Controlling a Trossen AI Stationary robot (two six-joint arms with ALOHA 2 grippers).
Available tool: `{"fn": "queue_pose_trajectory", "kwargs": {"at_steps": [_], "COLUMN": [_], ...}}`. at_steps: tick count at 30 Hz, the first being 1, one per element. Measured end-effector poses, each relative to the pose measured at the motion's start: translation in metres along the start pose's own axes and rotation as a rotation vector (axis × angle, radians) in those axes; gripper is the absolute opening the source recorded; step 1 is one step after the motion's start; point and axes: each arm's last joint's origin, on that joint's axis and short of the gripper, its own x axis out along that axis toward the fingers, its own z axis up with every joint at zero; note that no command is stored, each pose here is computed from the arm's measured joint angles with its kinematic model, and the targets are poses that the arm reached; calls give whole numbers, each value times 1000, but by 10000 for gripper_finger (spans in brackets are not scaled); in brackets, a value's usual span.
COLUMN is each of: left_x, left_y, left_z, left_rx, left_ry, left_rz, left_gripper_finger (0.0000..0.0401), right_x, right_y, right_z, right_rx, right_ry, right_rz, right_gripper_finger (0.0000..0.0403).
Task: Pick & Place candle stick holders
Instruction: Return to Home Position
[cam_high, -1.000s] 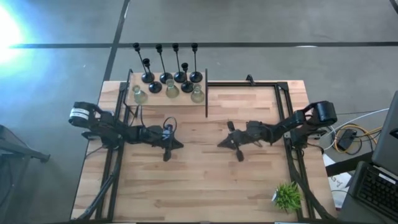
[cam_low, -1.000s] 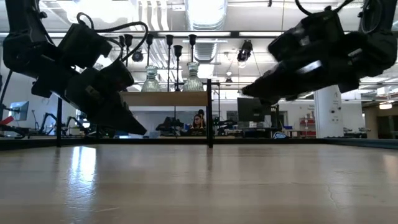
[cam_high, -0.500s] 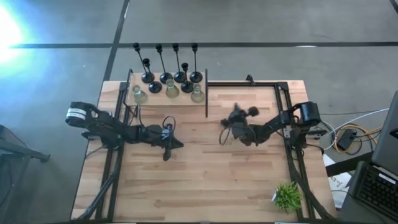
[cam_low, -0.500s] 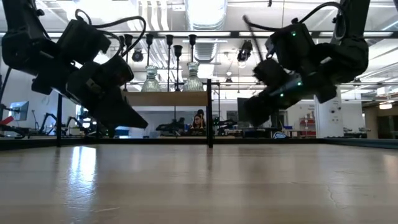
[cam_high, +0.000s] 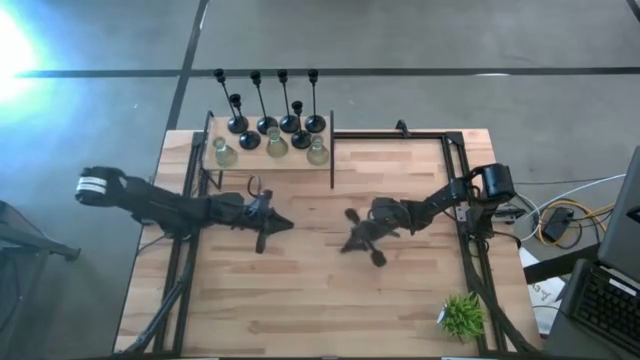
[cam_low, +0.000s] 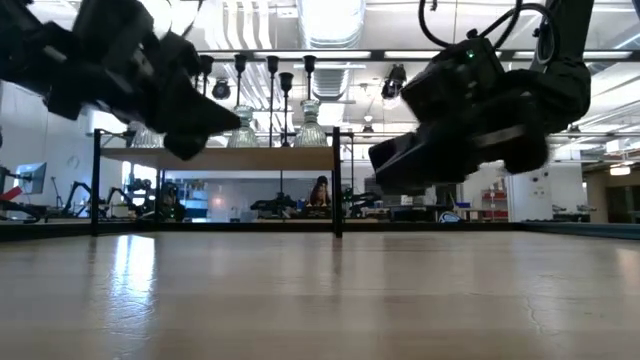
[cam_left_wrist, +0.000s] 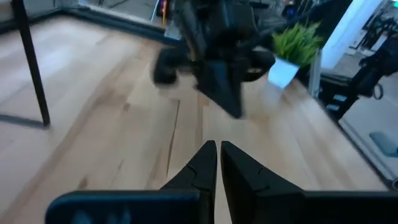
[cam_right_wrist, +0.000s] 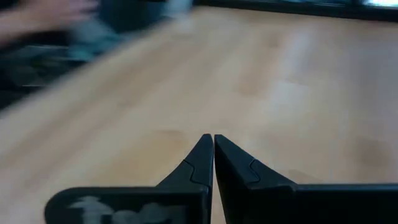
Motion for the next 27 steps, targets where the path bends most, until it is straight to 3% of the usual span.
{"fn": "queue_pose_trajectory", "kwargs": {"at_steps": [3,6,15,22,27], "left_x": [-11,-24,-70,-89,-95], "left_y": [-3,-6,-17,-13,-9], "left_z": [7,15,45,19,-5], "left_rx": [38,51,181,184,260], "left_ry": [-3,-16,-303,-357,-344], "left_rz": [-7,-11,-66,-158,-212], "left_gripper_finger": [25,25,25,25,25], "right_x": [-1,-2,-2,-2,-2], "right_y": [6,9,9,9,9], "right_z": [1,1,1,1,1], "right_rx": [0,0,0,0,0], "right_ry": [-24,-36,-36,-37,-37], "right_rz": [216,318,320,320,320], "right_gripper_finger": [9,9,9,9,9]}}
